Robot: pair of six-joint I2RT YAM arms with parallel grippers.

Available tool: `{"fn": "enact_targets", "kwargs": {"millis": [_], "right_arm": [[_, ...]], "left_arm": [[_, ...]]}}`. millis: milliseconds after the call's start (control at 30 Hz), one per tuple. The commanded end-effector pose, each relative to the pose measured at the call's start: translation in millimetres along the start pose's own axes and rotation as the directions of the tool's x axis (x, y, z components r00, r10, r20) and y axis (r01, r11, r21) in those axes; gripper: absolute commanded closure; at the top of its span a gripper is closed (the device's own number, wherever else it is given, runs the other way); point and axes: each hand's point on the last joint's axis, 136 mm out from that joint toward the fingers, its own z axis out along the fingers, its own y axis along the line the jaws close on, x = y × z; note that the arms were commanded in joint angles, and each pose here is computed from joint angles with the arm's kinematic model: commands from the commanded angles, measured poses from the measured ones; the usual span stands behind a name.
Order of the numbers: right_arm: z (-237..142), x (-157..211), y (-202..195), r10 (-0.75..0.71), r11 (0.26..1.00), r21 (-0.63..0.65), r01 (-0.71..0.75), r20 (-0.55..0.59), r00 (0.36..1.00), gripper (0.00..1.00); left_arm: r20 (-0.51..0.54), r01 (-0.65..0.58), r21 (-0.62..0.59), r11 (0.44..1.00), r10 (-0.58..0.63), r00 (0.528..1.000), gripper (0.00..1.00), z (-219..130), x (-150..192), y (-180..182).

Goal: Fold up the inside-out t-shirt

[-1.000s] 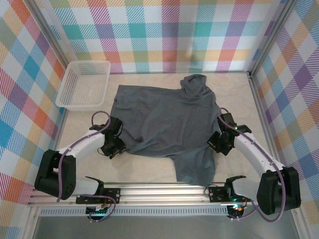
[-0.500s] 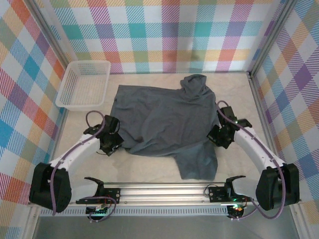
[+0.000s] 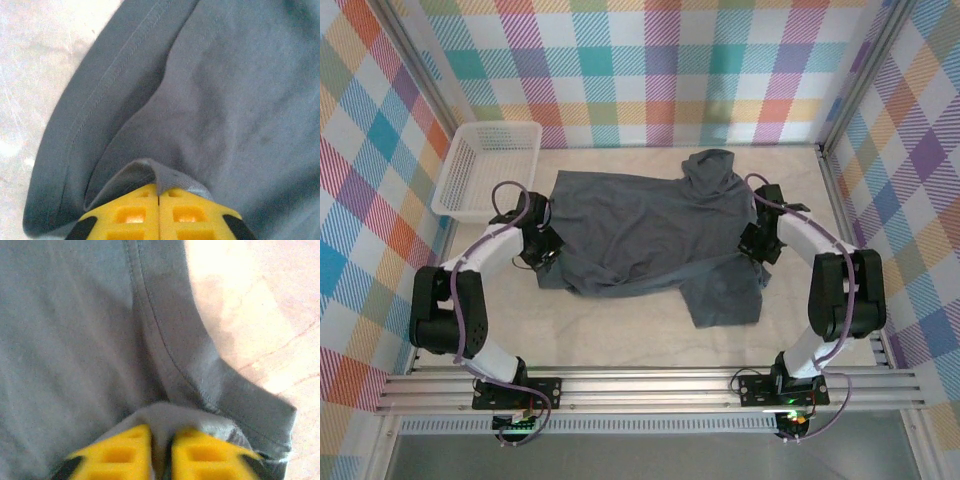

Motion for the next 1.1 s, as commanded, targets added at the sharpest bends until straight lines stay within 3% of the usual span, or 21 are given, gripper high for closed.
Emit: {"fn": "enact_targets", "kwargs": {"millis": [0, 133, 333, 533, 700, 767, 900, 1067], "right_arm": [[-18.1, -16.7, 14.6, -0.020, 0.998, -0.061, 0.023, 0.046, 0.999, 0.67], [-32.9, -1.4, 1.0, -0.027, 0.998, -0.061, 0.031, 0.065, 0.997, 0.63], [-35.3, 48.5, -61.1, 0.084, 0.995, 0.040, -0.087, 0.068, 0.994, 0.58], [-14.9, 100.3, -91.6, 0.201, 0.975, 0.103, -0.195, -0.054, 0.978, 0.55], [4.1, 131.9, -89.0, 0.252, 0.967, 0.074, -0.242, -0.181, 0.951, 0.55], [9.3, 134.9, -90.7, 0.270, 0.963, 0.074, -0.260, -0.183, 0.945, 0.62], [-2.9, 122.3, -83.3, 0.243, 0.970, 0.053, -0.237, -0.156, 0.958, 0.95], [-34.8, 102.2, -77.0, 0.199, 0.980, 0.010, -0.199, -0.059, 0.978, 1.00]], "left_arm": [[0.065, -0.040, 0.010, 0.999, 0.039, 0.997, 0.77, -12.6, -25.8, -6.6], [0.090, -0.057, -0.015, 0.998, 0.058, 0.994, 0.68, -30.3, -27.1, 3.1], [0.074, -0.070, -0.050, 0.996, 0.074, 0.995, 0.65, -41.9, -7.6, 26.3], [0.052, -0.063, -0.072, 0.995, 0.067, 0.996, 0.64, -33.7, 3.2, 39.8], [0.057, -0.063, -0.059, 0.996, 0.067, 0.996, 0.64, -35.8, -1.5, 33.4], [0.056, -0.061, -0.057, 0.996, 0.064, 0.996, 0.64, -34.6, -1.8, 32.5], [0.012, -0.063, -0.071, 0.995, 0.064, 0.998, 0.62, -26.7, 4.0, 34.7], [-0.039, -0.083, -0.064, 0.994, 0.081, 0.996, 0.64, -12.1, 10.7, 33.7]]}}
